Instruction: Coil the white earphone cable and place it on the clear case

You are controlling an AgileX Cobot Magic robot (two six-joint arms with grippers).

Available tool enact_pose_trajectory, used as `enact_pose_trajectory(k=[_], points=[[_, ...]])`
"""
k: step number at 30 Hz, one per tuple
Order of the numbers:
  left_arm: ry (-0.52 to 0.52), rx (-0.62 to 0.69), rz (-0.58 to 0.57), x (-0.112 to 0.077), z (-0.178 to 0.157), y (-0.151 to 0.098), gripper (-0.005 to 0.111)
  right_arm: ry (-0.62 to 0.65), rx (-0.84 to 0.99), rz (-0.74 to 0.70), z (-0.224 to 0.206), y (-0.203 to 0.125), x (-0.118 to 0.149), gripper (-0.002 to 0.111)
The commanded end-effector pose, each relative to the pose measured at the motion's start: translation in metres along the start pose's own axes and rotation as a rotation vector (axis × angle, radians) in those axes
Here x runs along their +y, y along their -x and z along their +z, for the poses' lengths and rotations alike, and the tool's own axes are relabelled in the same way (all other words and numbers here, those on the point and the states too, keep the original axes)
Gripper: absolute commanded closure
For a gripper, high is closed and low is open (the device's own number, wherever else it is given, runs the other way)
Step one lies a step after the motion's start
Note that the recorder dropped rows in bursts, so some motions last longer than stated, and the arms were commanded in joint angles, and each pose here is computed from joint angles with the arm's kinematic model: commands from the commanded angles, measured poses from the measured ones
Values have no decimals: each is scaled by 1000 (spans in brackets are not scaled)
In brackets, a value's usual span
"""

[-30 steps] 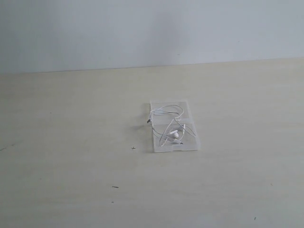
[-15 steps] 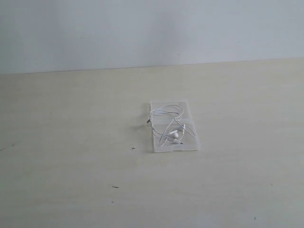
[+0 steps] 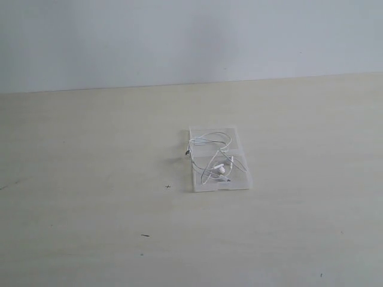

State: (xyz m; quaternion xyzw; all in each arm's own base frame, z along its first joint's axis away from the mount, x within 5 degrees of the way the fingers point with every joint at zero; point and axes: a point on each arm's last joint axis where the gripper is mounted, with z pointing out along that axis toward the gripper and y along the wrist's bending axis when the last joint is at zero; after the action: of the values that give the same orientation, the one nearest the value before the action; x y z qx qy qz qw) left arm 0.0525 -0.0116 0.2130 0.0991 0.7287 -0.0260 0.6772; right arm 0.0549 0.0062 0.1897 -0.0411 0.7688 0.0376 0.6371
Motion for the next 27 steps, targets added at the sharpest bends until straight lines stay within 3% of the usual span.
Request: enact_pose_trajectory(k=[1,11,16,27], points=[[78,13,-137,3,3,-15,107,-7,-8,-12,0,-1,0,108],[200,95,-376,7,3,-26,107,0,-8,13,0,-1,0,108],[209,171,-343,7,2,-32,107,0,-8,13,0,-1,0,108],[249,190,-194,11,1,-33,107,0,-8,13,0,-1,0,108]])
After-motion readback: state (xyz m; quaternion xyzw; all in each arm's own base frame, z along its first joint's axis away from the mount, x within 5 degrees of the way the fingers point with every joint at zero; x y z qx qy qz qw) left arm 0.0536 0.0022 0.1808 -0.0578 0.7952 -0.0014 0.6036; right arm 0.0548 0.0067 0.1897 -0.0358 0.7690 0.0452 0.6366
